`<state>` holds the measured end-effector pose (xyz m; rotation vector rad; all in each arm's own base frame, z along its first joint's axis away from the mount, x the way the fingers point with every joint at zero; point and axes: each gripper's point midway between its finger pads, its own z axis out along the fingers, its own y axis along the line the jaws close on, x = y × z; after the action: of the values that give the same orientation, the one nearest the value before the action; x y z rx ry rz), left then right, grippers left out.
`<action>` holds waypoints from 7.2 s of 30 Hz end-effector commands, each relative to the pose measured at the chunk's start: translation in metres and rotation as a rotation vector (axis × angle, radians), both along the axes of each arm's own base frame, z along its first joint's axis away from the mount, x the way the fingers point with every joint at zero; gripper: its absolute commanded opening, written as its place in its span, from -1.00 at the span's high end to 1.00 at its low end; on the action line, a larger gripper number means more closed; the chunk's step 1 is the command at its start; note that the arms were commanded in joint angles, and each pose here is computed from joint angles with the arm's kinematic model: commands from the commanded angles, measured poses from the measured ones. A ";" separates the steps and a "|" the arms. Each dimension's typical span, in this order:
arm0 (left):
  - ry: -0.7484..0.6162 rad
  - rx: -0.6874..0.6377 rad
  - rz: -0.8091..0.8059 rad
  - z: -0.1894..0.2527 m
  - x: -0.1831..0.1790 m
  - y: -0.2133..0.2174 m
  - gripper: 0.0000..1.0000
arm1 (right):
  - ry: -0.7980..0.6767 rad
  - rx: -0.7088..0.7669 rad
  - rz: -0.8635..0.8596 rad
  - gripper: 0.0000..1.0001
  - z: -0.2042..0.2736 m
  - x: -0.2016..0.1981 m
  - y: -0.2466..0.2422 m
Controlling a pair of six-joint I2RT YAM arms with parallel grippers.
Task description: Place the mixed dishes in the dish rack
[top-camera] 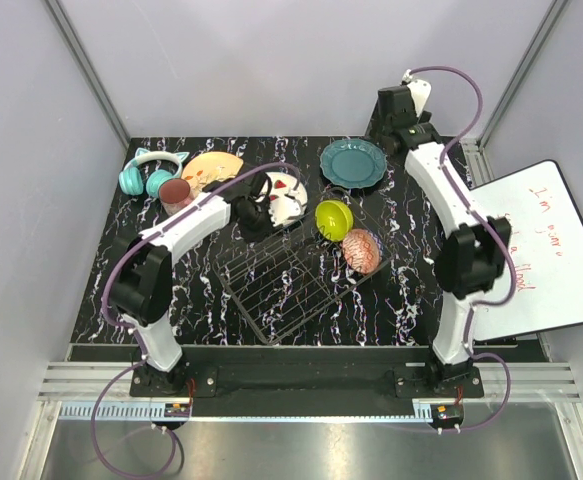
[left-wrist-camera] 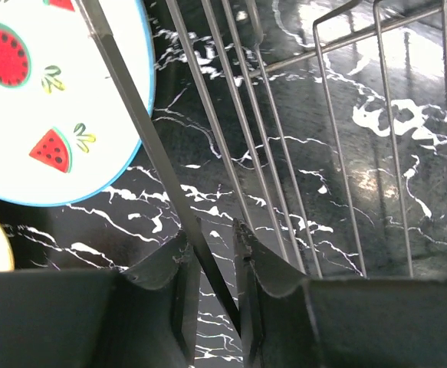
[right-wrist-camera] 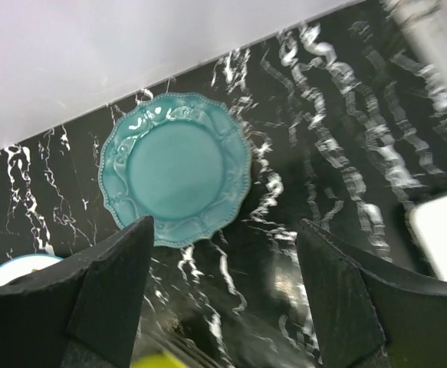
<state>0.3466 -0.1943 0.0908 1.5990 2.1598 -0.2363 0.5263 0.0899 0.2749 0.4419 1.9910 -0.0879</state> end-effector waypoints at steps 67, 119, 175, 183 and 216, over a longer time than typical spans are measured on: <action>-0.280 0.187 -0.336 0.041 0.048 -0.050 0.39 | 0.345 1.000 0.160 1.00 -0.256 0.064 0.018; -0.128 -0.280 0.355 0.137 0.068 0.028 0.10 | -0.405 -0.445 0.796 1.00 0.106 -0.127 0.048; -0.019 -0.226 0.403 0.086 0.060 0.032 0.15 | -0.380 -0.950 1.132 1.00 0.059 -0.242 0.126; -0.016 -0.227 0.402 0.085 0.058 0.032 0.15 | -0.345 -0.968 1.153 1.00 0.045 -0.238 0.131; -0.031 -0.219 0.377 0.068 0.054 0.046 0.17 | -0.128 -0.975 1.225 0.99 -0.039 -0.209 0.164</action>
<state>0.3948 -0.1468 0.1358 1.0458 2.3701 -0.3052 0.2998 0.2475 0.2009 -1.4783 1.5880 -0.1916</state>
